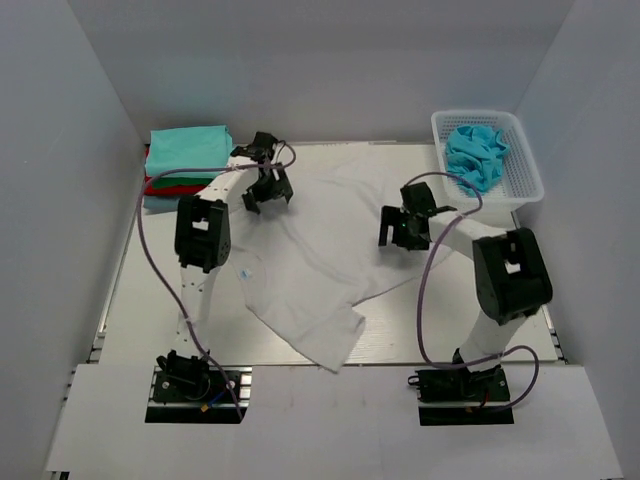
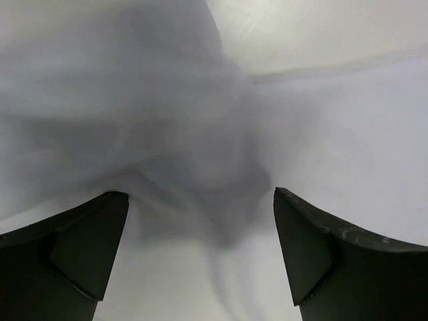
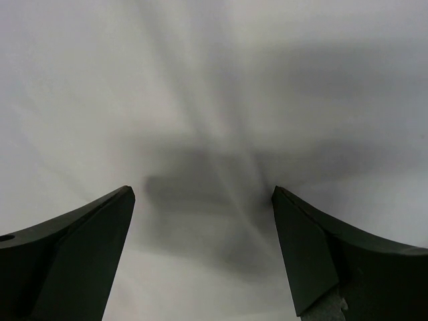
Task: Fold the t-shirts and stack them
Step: Flatten out the tshirt, then grap the side of the flattened tshirt closest away from the robot with both arms
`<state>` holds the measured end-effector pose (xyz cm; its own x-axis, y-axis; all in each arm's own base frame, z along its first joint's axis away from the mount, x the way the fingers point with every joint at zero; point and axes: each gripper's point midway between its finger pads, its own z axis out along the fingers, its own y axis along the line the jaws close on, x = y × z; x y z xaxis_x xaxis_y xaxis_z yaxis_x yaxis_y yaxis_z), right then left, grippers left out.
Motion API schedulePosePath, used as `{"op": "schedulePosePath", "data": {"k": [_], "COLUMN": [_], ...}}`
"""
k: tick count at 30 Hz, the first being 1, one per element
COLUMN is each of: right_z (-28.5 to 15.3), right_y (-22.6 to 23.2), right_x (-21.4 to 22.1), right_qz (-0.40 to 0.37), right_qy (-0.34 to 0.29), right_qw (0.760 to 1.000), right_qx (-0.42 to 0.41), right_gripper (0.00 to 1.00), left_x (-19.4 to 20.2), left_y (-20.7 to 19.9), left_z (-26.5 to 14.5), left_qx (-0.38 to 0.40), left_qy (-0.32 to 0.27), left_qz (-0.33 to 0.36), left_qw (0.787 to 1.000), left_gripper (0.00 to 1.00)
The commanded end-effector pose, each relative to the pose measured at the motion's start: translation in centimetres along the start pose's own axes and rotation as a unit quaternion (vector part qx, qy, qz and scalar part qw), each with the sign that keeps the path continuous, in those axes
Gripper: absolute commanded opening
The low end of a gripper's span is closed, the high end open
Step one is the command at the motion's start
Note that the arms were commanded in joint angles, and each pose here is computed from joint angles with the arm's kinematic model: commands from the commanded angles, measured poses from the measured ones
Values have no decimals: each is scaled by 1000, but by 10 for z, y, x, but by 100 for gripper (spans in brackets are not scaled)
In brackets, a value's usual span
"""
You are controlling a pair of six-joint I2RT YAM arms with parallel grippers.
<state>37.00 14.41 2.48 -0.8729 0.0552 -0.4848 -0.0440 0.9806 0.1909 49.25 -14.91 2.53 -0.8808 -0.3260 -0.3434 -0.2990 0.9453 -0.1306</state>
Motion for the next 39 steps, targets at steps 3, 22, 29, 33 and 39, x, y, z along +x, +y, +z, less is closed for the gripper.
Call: {"op": "schedulePosePath", "data": {"k": [3,22,29,33,39], "right_z": [-39,-128,-140,-140,-141], "right_y": [20,23,-10,-28,-40], "right_x": [95,36,97,125,140], "right_qz": [14,50,116,150,199], "right_qy": [91,-6,21,36,18], "right_qw": [995,998,992,984,974], "right_qx": [-27,23,52,85,103], "right_gripper": [90,90,90,90,90], "left_x": [-62,-73,144,219,276], "left_y": [-71,-55,100,144,161], "left_z": [36,-167,-176,-177,-144], "left_qx": [120,174,38,-1,-21], "left_qy": [-61,-160,-23,36,103], "left_qz": [67,59,-90,-134,-183], "left_qw": [989,970,995,990,978], "left_gripper": [100,100,100,100,92]}}
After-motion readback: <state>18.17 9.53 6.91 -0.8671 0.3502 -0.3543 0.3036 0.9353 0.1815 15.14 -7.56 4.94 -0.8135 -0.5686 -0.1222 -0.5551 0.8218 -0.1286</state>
